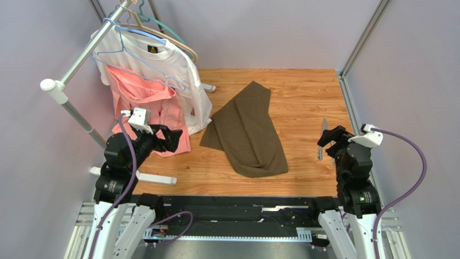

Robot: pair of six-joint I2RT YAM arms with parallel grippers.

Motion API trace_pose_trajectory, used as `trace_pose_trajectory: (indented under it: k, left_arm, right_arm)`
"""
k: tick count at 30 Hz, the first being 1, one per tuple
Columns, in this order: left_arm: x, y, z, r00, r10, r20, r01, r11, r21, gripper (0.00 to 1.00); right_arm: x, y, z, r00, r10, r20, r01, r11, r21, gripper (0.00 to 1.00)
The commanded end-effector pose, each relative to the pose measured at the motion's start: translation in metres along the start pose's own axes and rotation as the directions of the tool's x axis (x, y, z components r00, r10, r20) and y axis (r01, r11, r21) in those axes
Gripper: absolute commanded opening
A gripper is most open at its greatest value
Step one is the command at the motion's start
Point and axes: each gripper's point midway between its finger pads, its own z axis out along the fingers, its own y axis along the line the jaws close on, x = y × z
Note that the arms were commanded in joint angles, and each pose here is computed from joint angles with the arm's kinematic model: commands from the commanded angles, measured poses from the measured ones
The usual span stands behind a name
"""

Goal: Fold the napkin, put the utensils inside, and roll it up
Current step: Flatten the napkin out

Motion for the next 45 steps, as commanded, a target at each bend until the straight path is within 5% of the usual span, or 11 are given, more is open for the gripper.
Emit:
trace_pose_trajectory:
  k: [1,7,14,18,28,45]
  left_arm:
    - [-0.003,-0.005,0.006,1.0,-0.001,0.002,0.001,0.999,0.034,0.98]
    - [0.004,-0.002,0.008,1.0,0.01,-0.003,-0.01,1.0,0.029,0.95]
    - [0.014,-0.011,0.018,0.998,0.002,-0.066,0.003,0.997,0.082,0.84]
    - [0.018,-0.018,0.029,0.994,-0.023,-0.107,0.033,0.995,0.091,0.84]
    - [0.064,-0.019,0.058,0.96,-0.234,-0.154,0.248,0.966,0.077,0.83]
    - [0.16,-0.006,0.1,0.898,-0.283,-0.338,0.294,0.956,-0.019,0.8]
  right_arm:
    - [-0.019,0.005,0.003,0.999,-0.002,0.051,0.002,1.0,0.0,0.79]
    - [-0.01,0.019,0.015,0.999,-0.034,-0.012,0.033,0.998,-0.046,0.77]
    - [0.043,0.054,0.054,0.964,-0.112,-0.243,0.074,0.985,-0.158,0.73]
    - [0.09,0.077,0.075,0.885,-0.213,-0.413,0.142,0.97,-0.196,0.73]
    - [0.171,0.112,0.106,0.744,-0.279,-0.607,0.107,0.947,-0.303,0.67]
    - [0.193,0.165,0.206,0.709,-0.4,-0.581,0.196,0.903,-0.383,0.62]
